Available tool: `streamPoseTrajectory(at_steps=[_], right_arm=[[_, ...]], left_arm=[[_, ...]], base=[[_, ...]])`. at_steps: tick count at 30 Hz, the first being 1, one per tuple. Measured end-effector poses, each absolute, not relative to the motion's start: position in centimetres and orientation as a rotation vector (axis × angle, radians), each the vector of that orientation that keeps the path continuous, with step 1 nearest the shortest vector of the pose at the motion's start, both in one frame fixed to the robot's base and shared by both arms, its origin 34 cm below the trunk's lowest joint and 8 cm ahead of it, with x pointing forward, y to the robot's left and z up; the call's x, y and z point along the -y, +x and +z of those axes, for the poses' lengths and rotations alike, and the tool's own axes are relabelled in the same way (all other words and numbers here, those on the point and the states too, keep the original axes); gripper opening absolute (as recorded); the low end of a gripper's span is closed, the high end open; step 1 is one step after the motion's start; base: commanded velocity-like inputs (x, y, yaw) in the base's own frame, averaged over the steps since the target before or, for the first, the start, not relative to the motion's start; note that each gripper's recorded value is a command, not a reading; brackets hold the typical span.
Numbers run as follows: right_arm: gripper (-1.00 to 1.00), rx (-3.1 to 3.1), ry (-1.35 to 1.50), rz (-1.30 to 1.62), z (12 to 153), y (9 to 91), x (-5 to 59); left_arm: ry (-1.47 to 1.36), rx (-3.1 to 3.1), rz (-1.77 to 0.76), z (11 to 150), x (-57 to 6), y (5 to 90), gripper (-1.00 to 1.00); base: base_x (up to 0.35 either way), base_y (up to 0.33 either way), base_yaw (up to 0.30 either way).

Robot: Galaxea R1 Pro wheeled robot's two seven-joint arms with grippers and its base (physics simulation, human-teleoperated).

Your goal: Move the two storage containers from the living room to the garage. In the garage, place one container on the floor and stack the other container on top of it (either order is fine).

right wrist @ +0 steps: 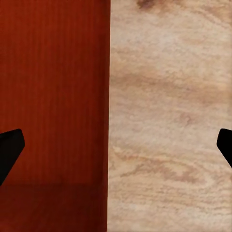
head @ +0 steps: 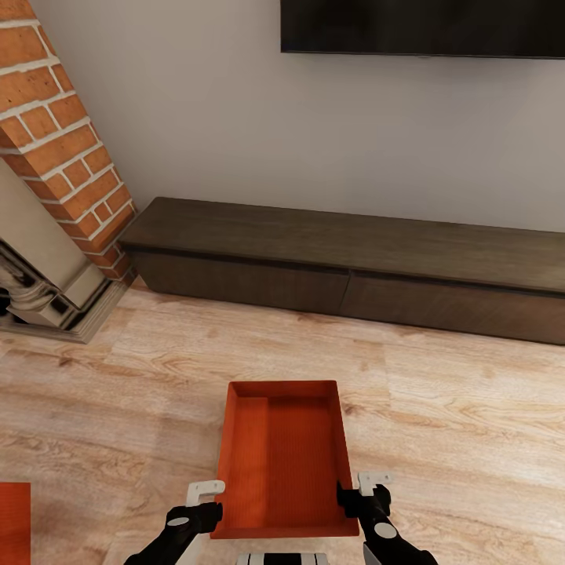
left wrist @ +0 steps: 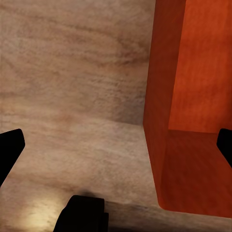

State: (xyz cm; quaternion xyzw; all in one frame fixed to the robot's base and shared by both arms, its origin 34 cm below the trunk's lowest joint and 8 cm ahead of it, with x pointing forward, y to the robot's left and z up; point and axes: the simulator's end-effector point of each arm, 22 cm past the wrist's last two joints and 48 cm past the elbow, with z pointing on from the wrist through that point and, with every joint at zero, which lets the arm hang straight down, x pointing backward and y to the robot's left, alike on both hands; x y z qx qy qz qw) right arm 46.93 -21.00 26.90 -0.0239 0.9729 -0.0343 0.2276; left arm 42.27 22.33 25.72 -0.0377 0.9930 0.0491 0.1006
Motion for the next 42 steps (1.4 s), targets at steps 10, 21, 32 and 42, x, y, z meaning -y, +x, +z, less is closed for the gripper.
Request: streamPoseTrajectory(at_steps=[10,21,32,42], right_arm=[[1.00,-2.679,-0.066,-0.095,26.9,46.9,21.0],[1.00,-2.679,-0.066,-0.095,26.9,46.9,21.0],[1.00,-2.679,-0.067,-0.094,26.9,46.9,21.0],[1.00,-2.679,-0.066,-0.095,26.9,46.9,21.0]], left_arm=[[-0.117,-2.943,0.143,25.6,-22.2,41.9,1.00],[-0.120,-2.949,0.144,25.6,-22.2,41.7,1.00],[-0.127,-2.944,0.142,25.7,-21.5,41.9,1.00],[-0.121,-2.949,0.112,25.8,-19.6,41.8,1.00]], base=[[0.000,0.000,0.000],[0.000,0.000,0.000],[0.000,0.000,0.000],[0.000,0.000,0.000]])
